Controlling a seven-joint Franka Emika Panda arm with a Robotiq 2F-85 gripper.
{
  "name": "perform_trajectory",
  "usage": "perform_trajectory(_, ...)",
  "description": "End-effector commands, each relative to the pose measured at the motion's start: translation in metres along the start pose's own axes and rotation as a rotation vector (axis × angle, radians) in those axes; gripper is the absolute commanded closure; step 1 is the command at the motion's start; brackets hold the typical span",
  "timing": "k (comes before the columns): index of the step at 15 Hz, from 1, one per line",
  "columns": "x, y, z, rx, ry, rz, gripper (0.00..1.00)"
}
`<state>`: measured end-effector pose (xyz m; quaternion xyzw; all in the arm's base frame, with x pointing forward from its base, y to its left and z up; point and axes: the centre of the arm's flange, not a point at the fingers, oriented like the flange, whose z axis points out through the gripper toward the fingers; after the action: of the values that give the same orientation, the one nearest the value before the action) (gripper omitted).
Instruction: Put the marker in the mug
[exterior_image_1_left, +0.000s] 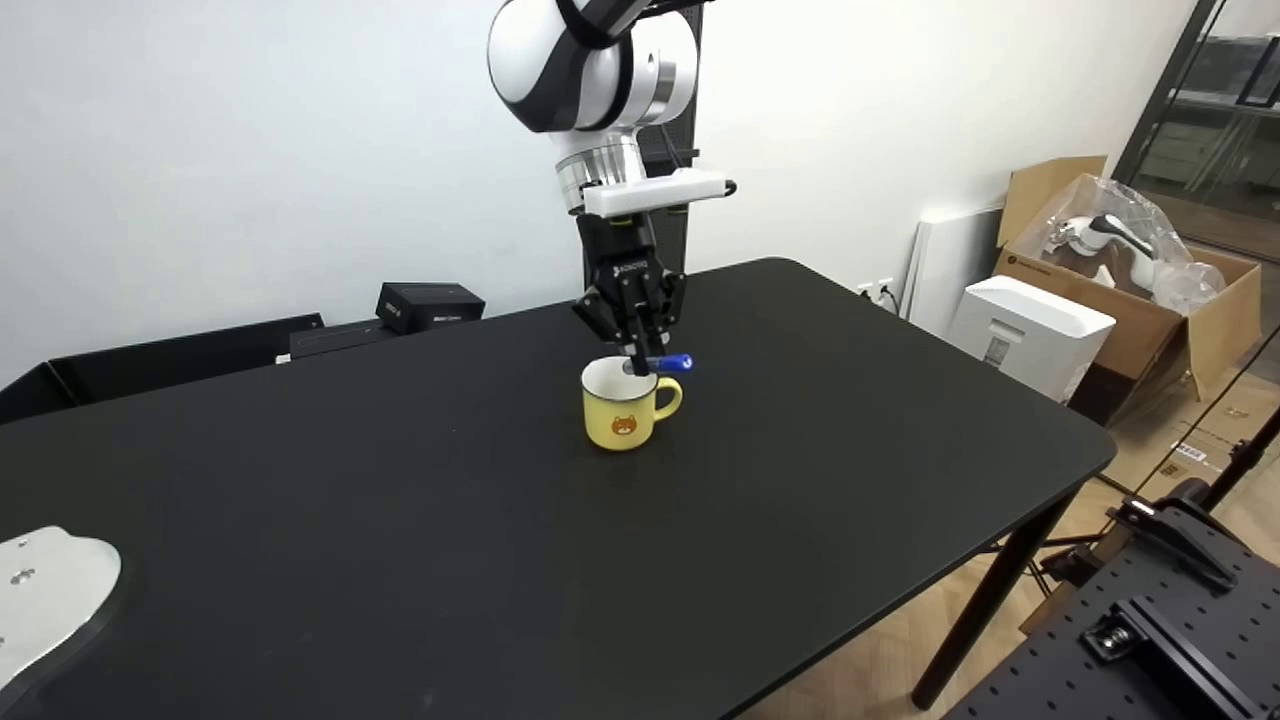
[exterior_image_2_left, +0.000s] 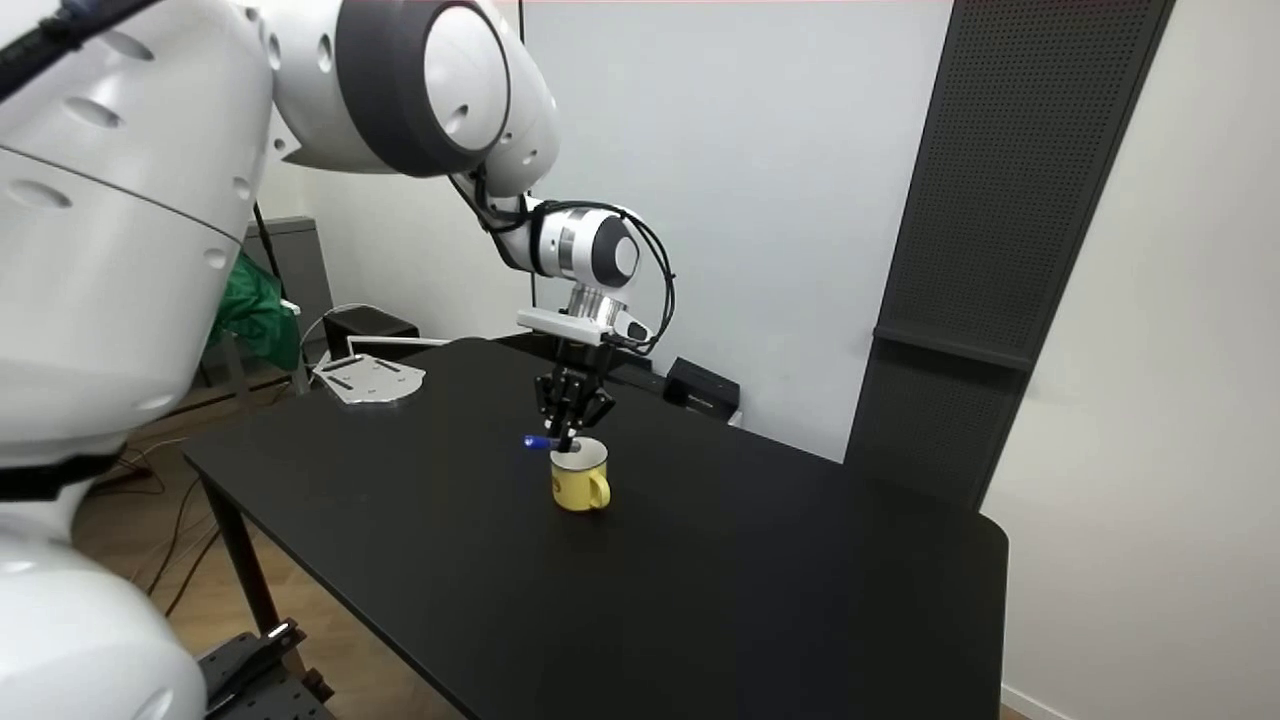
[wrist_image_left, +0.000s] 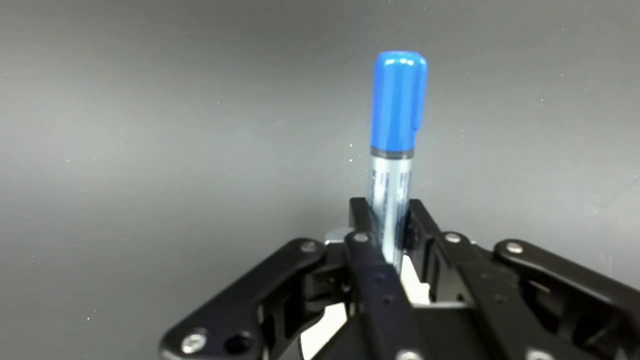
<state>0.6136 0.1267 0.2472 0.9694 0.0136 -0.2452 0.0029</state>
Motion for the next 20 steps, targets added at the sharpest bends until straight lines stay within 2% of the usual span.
perform_trajectory(1, 0.024, 0.0, -0.012, 0.025, -0.002, 0.02, 0.95)
perform_trajectory(10, 0.05, 0.006, -0.005, 0.089, -0.006, 0.064, 0.95)
perform_trajectory(11, 0.052, 0.007, -0.005, 0.092, -0.005, 0.072, 0.86)
perform_trajectory(12, 0.053, 0.008, -0.004, 0.094, -0.005, 0.076, 0.54)
perform_trajectory(14, 0.055, 0.009, -0.005, 0.1, -0.001, 0.086, 0.48)
perform_trajectory(20, 0.055, 0.015, -0.008, 0.104, 0.018, 0.108, 0.07)
